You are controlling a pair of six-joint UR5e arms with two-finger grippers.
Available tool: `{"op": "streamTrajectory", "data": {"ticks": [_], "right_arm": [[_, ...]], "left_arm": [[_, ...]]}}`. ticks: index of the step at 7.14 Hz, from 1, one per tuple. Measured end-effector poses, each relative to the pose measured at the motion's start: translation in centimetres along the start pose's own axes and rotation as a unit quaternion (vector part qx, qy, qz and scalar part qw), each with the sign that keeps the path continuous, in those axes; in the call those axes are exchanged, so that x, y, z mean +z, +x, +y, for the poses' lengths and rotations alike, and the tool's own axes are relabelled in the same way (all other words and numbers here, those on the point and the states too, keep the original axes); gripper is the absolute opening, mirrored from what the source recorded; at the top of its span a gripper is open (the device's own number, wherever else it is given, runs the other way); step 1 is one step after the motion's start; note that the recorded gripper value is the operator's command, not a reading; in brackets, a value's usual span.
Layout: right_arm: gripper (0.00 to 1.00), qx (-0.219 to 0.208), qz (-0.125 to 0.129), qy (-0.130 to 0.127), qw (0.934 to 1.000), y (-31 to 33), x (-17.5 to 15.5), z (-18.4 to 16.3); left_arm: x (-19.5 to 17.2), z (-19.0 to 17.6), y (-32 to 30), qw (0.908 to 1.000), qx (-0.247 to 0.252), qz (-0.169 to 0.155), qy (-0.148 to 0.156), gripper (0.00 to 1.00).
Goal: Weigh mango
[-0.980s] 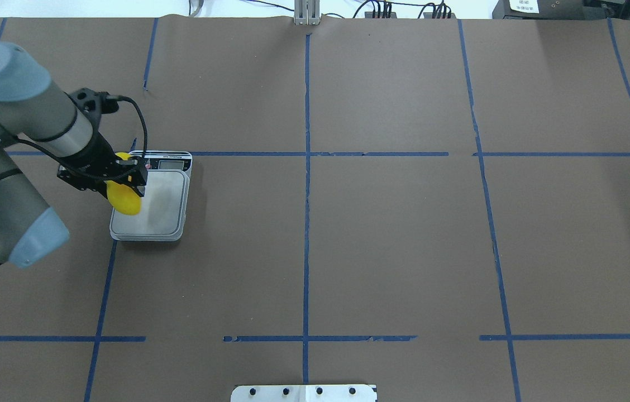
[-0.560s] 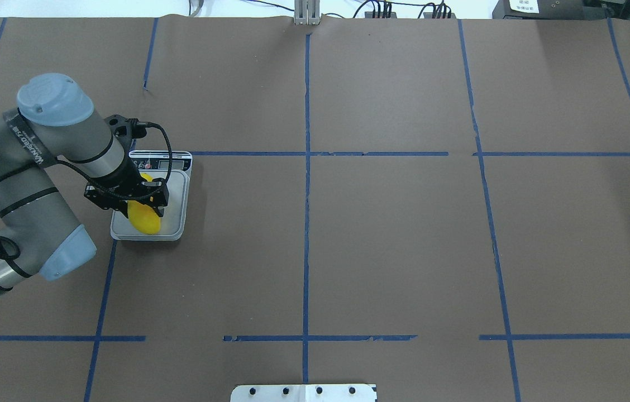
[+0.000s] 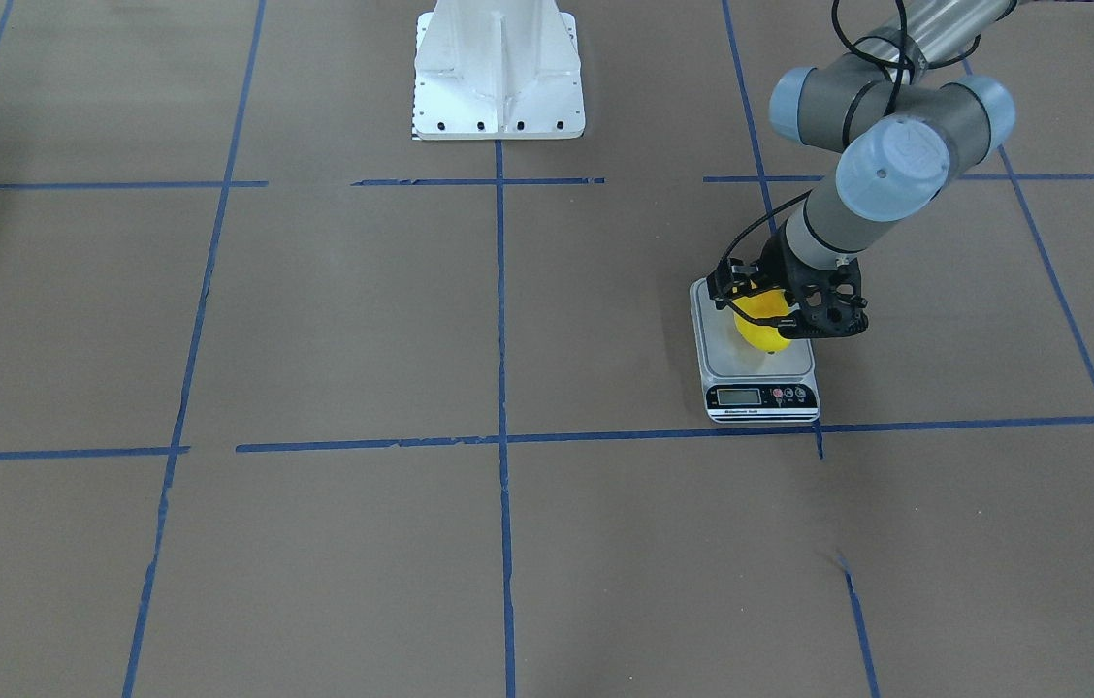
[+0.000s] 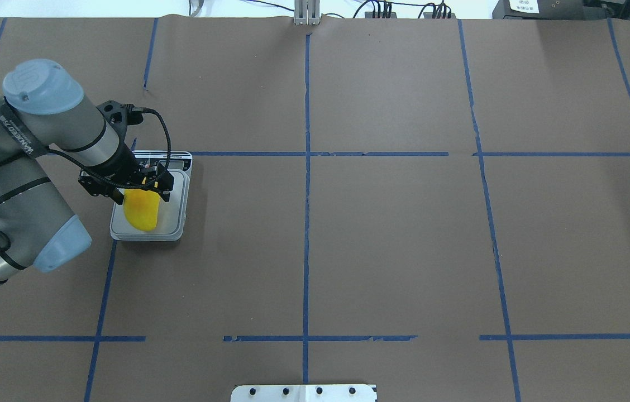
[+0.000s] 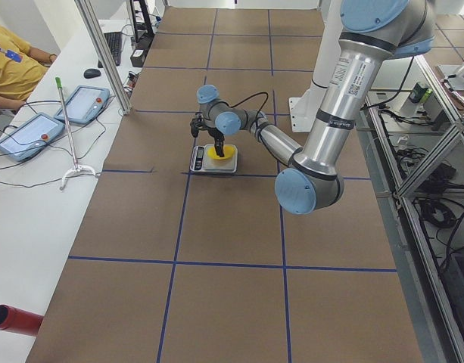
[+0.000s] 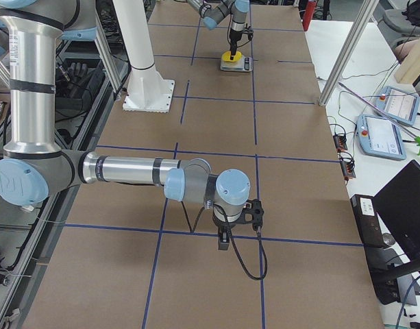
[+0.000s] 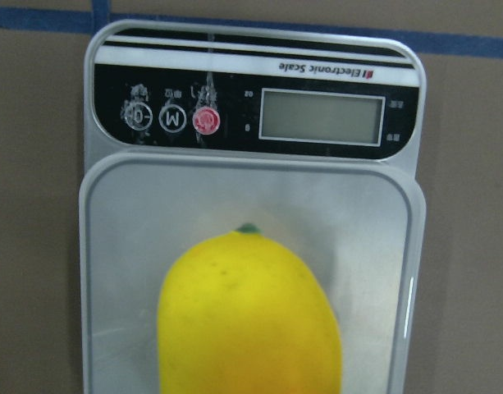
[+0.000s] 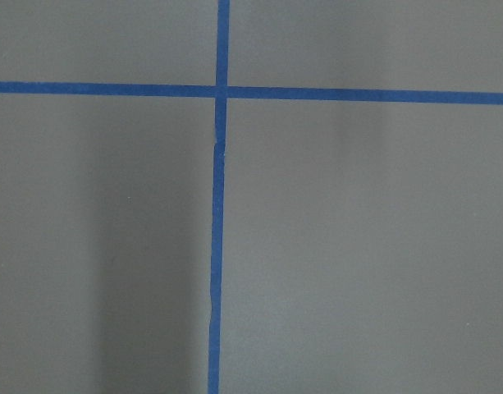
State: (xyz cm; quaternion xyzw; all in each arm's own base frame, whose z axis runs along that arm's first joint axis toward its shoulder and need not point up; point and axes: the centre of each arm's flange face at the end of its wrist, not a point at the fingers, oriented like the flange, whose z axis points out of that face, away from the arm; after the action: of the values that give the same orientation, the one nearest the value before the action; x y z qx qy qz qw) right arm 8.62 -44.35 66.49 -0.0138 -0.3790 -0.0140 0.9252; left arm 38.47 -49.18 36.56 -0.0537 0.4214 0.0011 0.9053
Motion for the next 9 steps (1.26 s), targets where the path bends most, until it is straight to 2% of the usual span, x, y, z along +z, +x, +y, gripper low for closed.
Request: {"op": "streamTrajectory", "data": {"ticks": [1, 3, 4, 5, 7, 8, 9], "right_arm": [[1.0, 0.0, 0.0, 0.0, 1.0, 0.0, 0.0, 0.0], [1.0, 0.0, 0.0, 0.0, 1.0, 0.0, 0.0, 0.0], [1.0, 0.0, 0.0, 0.0, 1.0, 0.0, 0.0, 0.0], [1.0, 0.0, 0.0, 0.0, 1.0, 0.0, 0.0, 0.0], [1.0, 0.0, 0.0, 0.0, 1.0, 0.0, 0.0, 0.0], [1.0, 0.0, 0.0, 0.0, 1.0, 0.0, 0.0, 0.0], [1.0, 0.0, 0.0, 0.0, 1.0, 0.0, 0.0, 0.0]], "left_arm": [[-1.7, -0.3, -0.3, 0.9999, 0.0, 0.006, 0.012, 1.0], [-10.5, -2.5, -6.1, 0.9966, 0.02, 0.012, 0.078, 1.0], [-15.5, -3.3, -12.2, 0.9928, 0.043, -0.008, 0.112, 1.0], [-19.1, -3.3, -19.5, 0.9883, 0.069, -0.038, 0.13, 1.0], [-22.2, -2.5, -33.2, 0.982, 0.11, -0.084, 0.128, 1.0], [-22.9, -2.4, -39.4, 0.9837, 0.107, -0.085, 0.117, 1.0], [-22.9, -1.9, -44.0, 0.9883, 0.099, -0.067, 0.095, 1.0]]}}
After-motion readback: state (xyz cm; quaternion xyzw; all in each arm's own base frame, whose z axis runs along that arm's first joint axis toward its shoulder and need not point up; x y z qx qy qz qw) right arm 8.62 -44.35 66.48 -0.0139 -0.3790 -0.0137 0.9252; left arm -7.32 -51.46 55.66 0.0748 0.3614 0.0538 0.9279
